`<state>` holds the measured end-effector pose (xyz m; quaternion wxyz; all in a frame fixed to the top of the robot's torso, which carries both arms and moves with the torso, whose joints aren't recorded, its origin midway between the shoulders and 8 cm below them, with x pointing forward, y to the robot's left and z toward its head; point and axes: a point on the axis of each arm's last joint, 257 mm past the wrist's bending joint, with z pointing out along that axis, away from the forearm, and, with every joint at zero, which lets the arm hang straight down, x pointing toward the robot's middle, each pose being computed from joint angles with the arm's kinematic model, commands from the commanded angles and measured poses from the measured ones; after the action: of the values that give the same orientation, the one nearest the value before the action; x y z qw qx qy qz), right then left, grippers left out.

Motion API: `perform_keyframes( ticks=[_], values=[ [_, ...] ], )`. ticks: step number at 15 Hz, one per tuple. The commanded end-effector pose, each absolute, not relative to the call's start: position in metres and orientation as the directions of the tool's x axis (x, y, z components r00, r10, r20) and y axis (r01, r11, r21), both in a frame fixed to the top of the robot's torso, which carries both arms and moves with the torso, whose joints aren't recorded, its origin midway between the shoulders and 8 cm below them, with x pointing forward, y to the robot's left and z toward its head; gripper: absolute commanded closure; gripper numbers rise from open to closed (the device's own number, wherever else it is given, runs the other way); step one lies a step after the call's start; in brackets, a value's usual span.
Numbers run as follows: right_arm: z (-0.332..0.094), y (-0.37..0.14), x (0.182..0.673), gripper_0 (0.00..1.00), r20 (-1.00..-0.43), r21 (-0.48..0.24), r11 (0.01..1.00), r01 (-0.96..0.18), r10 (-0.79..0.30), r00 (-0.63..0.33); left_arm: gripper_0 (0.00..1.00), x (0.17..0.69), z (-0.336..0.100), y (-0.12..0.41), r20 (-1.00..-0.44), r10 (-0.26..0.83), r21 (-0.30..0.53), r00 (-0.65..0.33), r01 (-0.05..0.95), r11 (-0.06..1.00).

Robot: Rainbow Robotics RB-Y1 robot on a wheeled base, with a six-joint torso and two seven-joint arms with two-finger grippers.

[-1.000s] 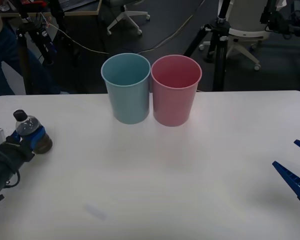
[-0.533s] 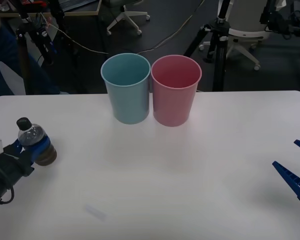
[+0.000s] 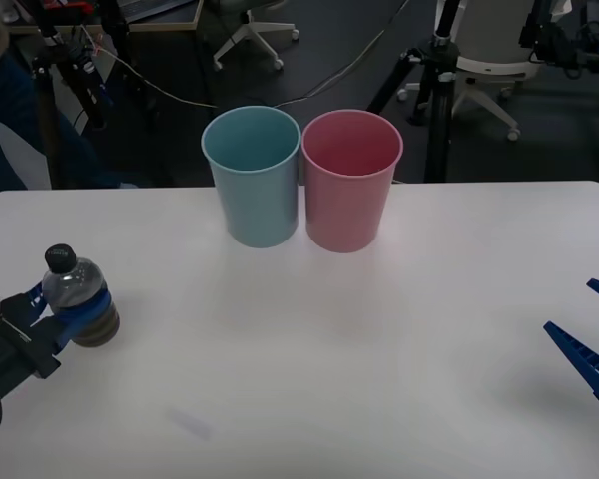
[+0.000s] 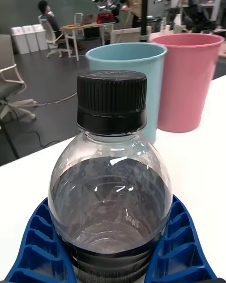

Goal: Grasp the object on the table and drop it into the matching bin: aluminum can to the light blue bin, PET bottle to the pink bin.

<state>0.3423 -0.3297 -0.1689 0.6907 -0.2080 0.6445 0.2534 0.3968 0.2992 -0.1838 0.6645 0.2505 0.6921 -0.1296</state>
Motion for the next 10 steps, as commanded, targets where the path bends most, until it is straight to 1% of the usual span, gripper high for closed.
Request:
perform_keyframes(
  ticks=[1, 5, 7, 10],
  values=[
    [-0.169, -0.33, 0.342, 0.0, -0.996, 0.039, 0.785, -0.618, 0.082, 0.041, 1.0, 0.386, -0.159, 0.277, -0.977, 0.205, 0.203, 0.062, 0.574, 0.794],
    [-0.169, -0.33, 0.342, 0.0, -0.996, 0.039, 0.785, -0.618, 0.082, 0.041, 1.0, 0.377, -0.125, 0.247, -0.974, 0.19, 0.226, 0.125, 0.627, 0.745],
    [-0.169, -0.33, 0.342, 0.0, -0.996, 0.039, 0.785, -0.618, 0.082, 0.041, 1.0, 0.373, -0.106, 0.231, -0.984, 0.133, 0.177, 0.117, 0.66, 0.73],
    [-0.169, -0.33, 0.342, 0.0, -0.996, 0.039, 0.785, -0.618, 0.082, 0.041, 1.0, 0.369, -0.081, 0.215, -0.989, 0.1, 0.146, 0.107, 0.682, 0.716]
  ],
)
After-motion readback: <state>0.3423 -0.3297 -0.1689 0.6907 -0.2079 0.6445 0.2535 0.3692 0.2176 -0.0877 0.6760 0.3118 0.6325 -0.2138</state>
